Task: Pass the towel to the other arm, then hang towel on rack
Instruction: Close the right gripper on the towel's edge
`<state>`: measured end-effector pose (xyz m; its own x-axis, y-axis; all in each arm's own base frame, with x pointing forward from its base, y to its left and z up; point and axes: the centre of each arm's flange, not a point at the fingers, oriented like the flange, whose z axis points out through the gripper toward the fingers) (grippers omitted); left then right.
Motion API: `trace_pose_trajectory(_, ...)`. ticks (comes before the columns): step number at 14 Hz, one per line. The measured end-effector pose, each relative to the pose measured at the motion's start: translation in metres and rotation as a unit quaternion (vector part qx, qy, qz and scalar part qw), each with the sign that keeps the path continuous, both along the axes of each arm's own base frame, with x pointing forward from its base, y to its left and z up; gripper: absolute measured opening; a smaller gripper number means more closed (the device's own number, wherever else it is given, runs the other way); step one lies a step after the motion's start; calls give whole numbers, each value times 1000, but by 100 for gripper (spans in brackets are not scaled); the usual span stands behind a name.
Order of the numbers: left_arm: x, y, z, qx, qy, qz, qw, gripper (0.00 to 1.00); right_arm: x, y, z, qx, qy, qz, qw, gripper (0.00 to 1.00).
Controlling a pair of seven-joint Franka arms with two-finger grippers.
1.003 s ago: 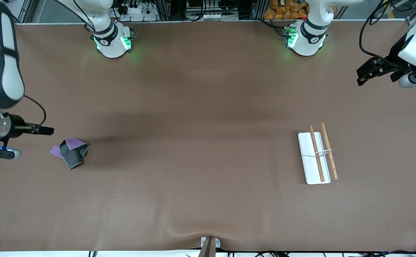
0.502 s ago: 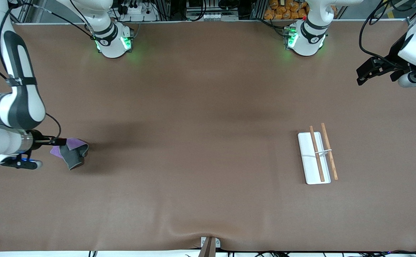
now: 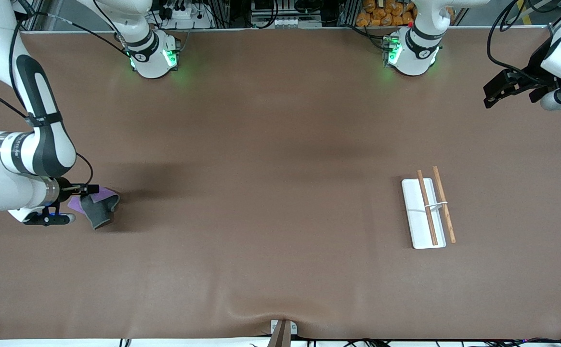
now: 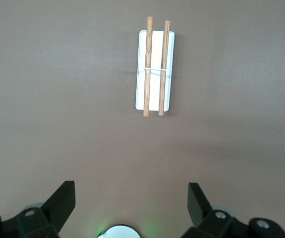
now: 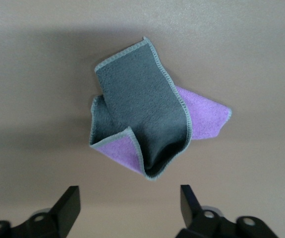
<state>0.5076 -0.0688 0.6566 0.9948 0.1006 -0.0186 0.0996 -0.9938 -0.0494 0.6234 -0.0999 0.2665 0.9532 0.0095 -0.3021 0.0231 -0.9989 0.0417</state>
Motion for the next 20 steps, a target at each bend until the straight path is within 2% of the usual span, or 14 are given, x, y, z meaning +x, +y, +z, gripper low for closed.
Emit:
trace_pose_trajectory(1,0,-1,1,-1,0,-1,1000,100,1,1,-2,-4,-3,7,1000,70)
trace_pose_trajectory(2,-1,-2,1,-2,-1,-2,1000,100,3,1,-4,-14,-7,19,1000,64)
trace_pose_trajectory(6,-2,-4,3,-2,-2,-4,1000,100,3,0,-16,-31,-9,41,999,61)
trace_pose_trajectory(14,-3,-7,3,-6,-2,-6,1000,100,-5,8,-55,-15,7,43,999,58)
trace_pose_trajectory(15,-3,-7,3,-8,-2,-6,1000,100,-5,9,-55,-14,7,43,999,51)
trace_pose_trajectory(19,-3,-8,2,-9,-1,-6,1000,100,-5,11,-54,-14,8,43,999,7)
trace_pose_trajectory(20,-3,-8,2,-10,-1,-6,1000,100,-5,11,-53,-14,7,43,999,2)
